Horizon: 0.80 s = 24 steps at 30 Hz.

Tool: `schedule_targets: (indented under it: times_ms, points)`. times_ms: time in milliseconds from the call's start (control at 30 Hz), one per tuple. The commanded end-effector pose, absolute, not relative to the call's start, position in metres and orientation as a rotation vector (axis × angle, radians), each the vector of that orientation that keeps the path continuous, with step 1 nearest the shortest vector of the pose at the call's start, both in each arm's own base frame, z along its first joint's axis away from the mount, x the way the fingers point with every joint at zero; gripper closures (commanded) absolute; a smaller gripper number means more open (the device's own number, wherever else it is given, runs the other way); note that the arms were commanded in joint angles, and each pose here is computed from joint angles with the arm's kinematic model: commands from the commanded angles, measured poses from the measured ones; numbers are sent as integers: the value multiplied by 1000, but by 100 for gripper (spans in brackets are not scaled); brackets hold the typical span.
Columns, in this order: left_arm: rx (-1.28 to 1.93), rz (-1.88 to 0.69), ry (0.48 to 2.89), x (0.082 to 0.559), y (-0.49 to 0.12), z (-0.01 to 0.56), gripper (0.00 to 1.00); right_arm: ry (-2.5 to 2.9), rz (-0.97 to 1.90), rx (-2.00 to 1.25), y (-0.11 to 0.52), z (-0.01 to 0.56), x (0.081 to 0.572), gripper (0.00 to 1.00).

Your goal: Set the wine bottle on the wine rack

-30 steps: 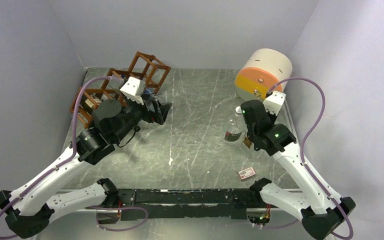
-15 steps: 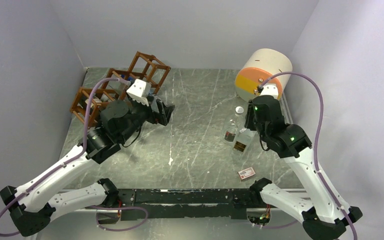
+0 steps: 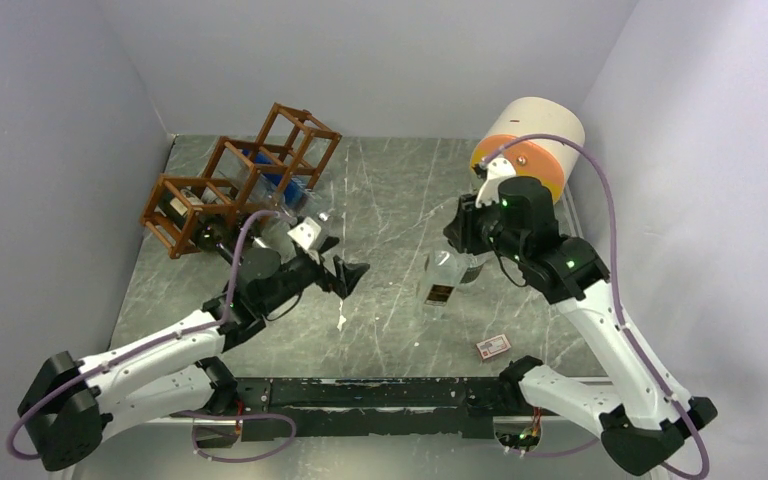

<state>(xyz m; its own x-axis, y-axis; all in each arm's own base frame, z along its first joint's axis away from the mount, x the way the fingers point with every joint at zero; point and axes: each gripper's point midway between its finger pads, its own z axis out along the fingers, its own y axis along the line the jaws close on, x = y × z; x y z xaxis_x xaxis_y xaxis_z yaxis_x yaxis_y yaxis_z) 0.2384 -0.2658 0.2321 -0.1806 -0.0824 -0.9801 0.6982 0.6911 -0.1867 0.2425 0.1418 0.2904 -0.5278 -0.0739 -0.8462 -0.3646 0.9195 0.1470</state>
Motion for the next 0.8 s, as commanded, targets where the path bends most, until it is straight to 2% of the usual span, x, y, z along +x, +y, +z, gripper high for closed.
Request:
schedule_targets:
  times_ms: [0, 233, 500, 767]
  points:
    - [585, -985, 1303, 214, -293, 271, 1, 1891, 632, -408, 192, 338, 263, 100]
    - [718, -1013, 1331, 211, -315, 236, 2, 1808, 837, -534, 238, 351, 271, 100]
    - [802, -1028, 1347, 198, -314, 213, 0, 1753, 969, -594, 262, 361, 273, 100]
    - [715, -905, 1444, 227, -310, 206, 1, 1680, 1075, -653, 276, 374, 264, 100]
